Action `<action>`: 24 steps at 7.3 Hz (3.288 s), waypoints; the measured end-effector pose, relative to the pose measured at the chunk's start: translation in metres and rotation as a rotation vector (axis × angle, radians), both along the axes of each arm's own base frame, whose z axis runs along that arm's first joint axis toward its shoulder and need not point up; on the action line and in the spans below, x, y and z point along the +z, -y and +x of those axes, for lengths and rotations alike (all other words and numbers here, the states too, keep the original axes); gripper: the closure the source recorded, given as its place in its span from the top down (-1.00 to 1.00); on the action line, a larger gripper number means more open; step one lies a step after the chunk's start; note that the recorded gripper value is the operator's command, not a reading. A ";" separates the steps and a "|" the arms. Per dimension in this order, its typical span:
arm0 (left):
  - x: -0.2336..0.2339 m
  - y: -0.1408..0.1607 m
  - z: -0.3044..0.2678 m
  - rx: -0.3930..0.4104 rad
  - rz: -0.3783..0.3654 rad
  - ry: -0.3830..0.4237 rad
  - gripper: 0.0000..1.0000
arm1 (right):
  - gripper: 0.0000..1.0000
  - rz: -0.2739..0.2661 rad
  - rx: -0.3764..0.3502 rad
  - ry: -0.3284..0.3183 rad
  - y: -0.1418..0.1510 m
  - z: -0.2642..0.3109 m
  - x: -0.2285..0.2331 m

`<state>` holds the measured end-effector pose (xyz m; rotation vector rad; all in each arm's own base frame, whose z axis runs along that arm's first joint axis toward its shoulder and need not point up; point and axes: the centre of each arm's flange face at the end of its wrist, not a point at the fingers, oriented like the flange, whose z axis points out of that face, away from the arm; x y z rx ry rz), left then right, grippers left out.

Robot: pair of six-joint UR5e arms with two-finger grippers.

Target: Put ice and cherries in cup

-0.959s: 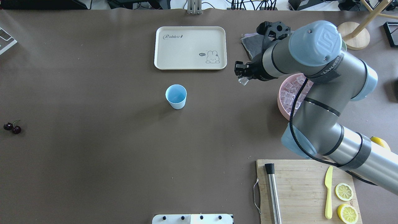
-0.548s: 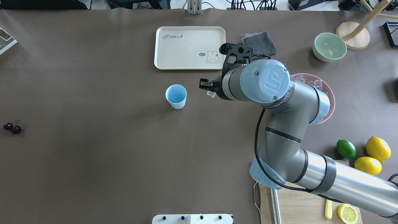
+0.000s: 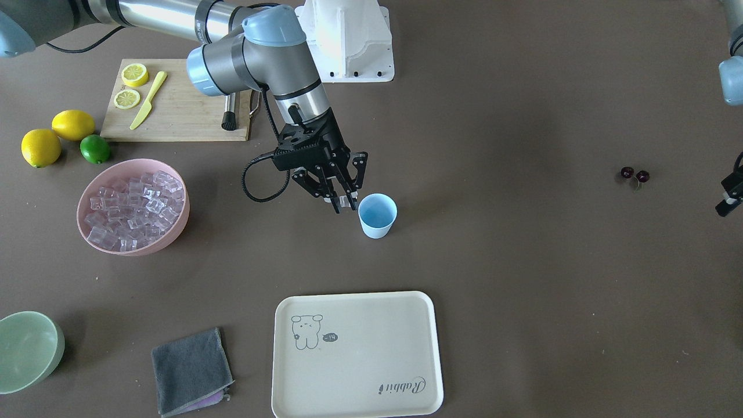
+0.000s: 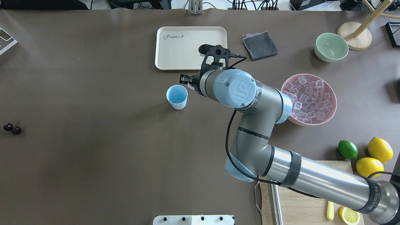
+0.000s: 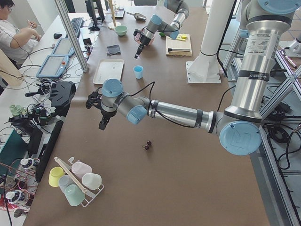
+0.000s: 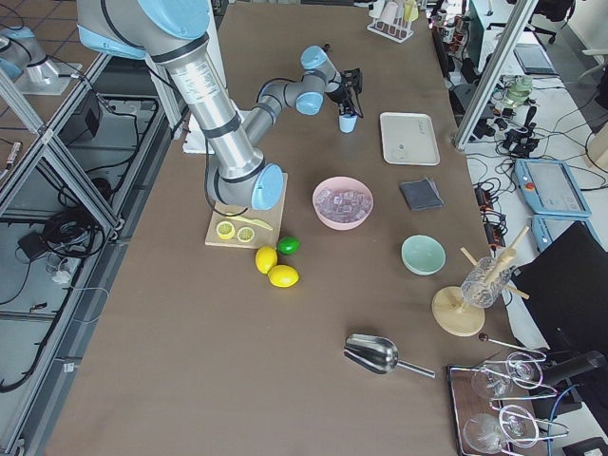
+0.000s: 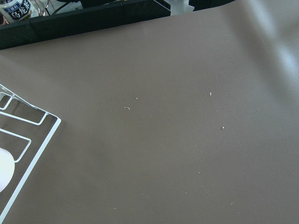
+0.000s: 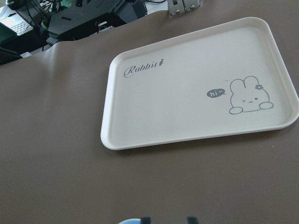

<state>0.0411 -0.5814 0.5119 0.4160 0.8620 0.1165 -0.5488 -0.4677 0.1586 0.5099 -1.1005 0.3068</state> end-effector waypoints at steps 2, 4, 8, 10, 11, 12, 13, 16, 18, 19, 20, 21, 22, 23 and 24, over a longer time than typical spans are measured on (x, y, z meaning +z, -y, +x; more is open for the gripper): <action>0.001 -0.002 0.006 0.013 -0.004 -0.004 0.98 | -1.00 0.016 0.022 0.009 0.009 -0.020 -0.017; 0.004 -0.004 0.010 0.022 -0.009 -0.004 0.98 | -1.00 0.020 0.029 -0.004 0.006 -0.036 -0.019; 0.007 -0.006 0.010 0.022 -0.012 -0.003 0.98 | 0.99 0.073 -0.010 -0.048 0.000 -0.046 -0.018; 0.005 -0.007 0.010 0.021 -0.009 -0.003 0.98 | 0.99 0.112 -0.048 -0.044 0.008 -0.018 -0.022; 0.004 -0.007 0.010 0.021 -0.008 -0.003 0.98 | 0.99 0.096 -0.084 -0.032 0.019 0.010 -0.011; 0.003 -0.007 0.009 0.021 -0.005 -0.004 0.98 | 0.99 0.072 -0.123 -0.031 0.035 0.045 0.010; 0.000 -0.007 0.009 0.020 0.001 -0.004 0.98 | 0.99 0.048 -0.160 -0.041 0.051 0.082 0.037; -0.012 -0.009 0.009 0.016 0.023 -0.001 0.98 | 0.99 -0.076 -0.185 -0.118 0.073 0.196 0.098; -0.018 -0.016 0.007 0.013 0.037 -0.001 0.98 | 0.99 -0.150 -0.204 -0.249 0.075 0.231 0.124; -0.019 -0.017 0.006 0.012 0.039 0.000 0.98 | 0.99 -0.189 -0.210 -0.301 0.072 0.237 0.150; -0.019 -0.018 0.006 0.012 0.040 0.000 0.98 | 0.99 -0.224 -0.212 -0.342 0.066 0.240 0.178; -0.019 -0.019 0.006 0.012 0.041 0.000 0.98 | 0.99 -0.252 -0.216 -0.376 0.059 0.239 0.202; -0.020 -0.020 0.006 0.012 0.043 -0.001 0.98 | 0.95 -0.271 -0.221 -0.400 0.053 0.237 0.218; -0.021 -0.020 0.006 0.012 0.045 -0.001 0.98 | 0.71 -0.286 -0.229 -0.416 0.046 0.234 0.232; -0.022 -0.020 0.006 0.012 0.046 -0.001 0.98 | 0.46 -0.299 -0.240 -0.428 0.039 0.229 0.242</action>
